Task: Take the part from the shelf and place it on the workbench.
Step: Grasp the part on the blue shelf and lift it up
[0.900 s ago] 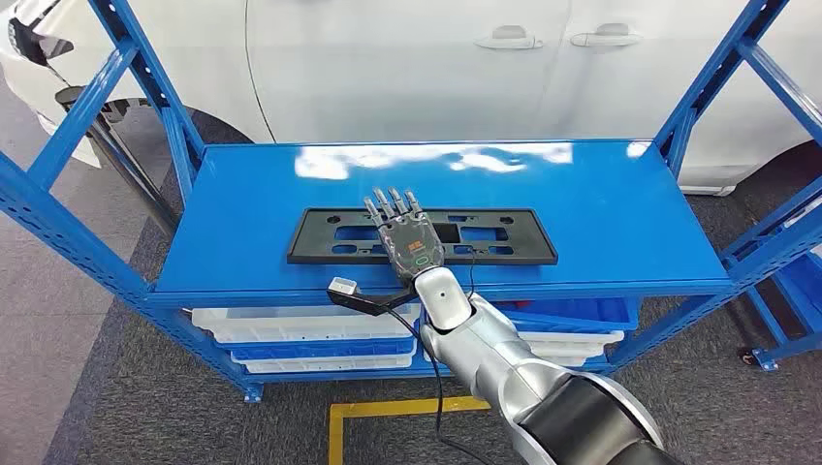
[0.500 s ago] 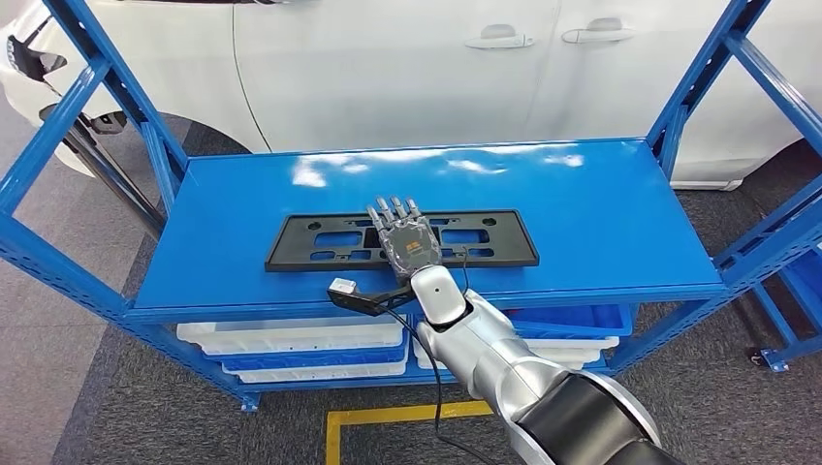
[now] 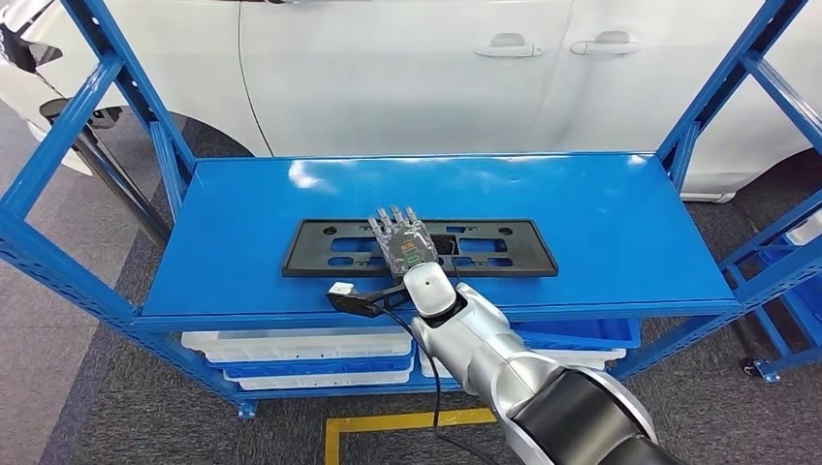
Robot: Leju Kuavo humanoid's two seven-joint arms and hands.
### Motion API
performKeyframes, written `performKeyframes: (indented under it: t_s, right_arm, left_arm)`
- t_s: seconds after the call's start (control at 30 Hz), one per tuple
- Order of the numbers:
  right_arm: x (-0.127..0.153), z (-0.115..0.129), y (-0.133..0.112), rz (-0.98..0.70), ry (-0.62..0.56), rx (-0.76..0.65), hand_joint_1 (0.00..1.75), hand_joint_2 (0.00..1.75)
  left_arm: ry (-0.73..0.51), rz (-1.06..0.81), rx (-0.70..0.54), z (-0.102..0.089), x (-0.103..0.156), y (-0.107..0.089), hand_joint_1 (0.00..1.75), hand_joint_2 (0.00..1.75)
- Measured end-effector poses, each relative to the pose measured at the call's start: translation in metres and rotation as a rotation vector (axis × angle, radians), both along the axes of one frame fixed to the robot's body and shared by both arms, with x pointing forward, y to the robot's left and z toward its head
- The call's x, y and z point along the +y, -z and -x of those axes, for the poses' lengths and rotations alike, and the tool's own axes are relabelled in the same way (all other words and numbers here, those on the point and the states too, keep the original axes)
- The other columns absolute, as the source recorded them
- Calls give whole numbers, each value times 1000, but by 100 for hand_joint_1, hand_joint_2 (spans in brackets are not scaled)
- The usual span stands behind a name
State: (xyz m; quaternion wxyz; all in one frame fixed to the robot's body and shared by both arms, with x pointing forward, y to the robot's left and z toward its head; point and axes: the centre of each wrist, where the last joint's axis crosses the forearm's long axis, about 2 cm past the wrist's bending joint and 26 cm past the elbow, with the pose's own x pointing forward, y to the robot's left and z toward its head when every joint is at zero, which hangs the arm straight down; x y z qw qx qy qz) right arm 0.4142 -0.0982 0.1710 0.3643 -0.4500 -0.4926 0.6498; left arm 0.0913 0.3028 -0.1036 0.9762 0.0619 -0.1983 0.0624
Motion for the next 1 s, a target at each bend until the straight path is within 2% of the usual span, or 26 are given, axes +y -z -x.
performKeyframes:
  t_s: [0.03,0.07,0.1,1.0]
  right_arm:
    - [0,0,-1,14,12,16,147,175]
    - [1,-1,-2,26,23,30,170,175]
    - [1,-1,-2,37,34,42,175,175]
    - [-1,-4,-4,85,127,65,175,175]
  left_arm:
    - [0,0,2,0,0,0,0,0]
    - [0,1,3,1,-1,0,0,0]
    - [1,2,4,1,-1,0,0,0]
    - [9,-1,-16,-4,-3,-1,0,0]
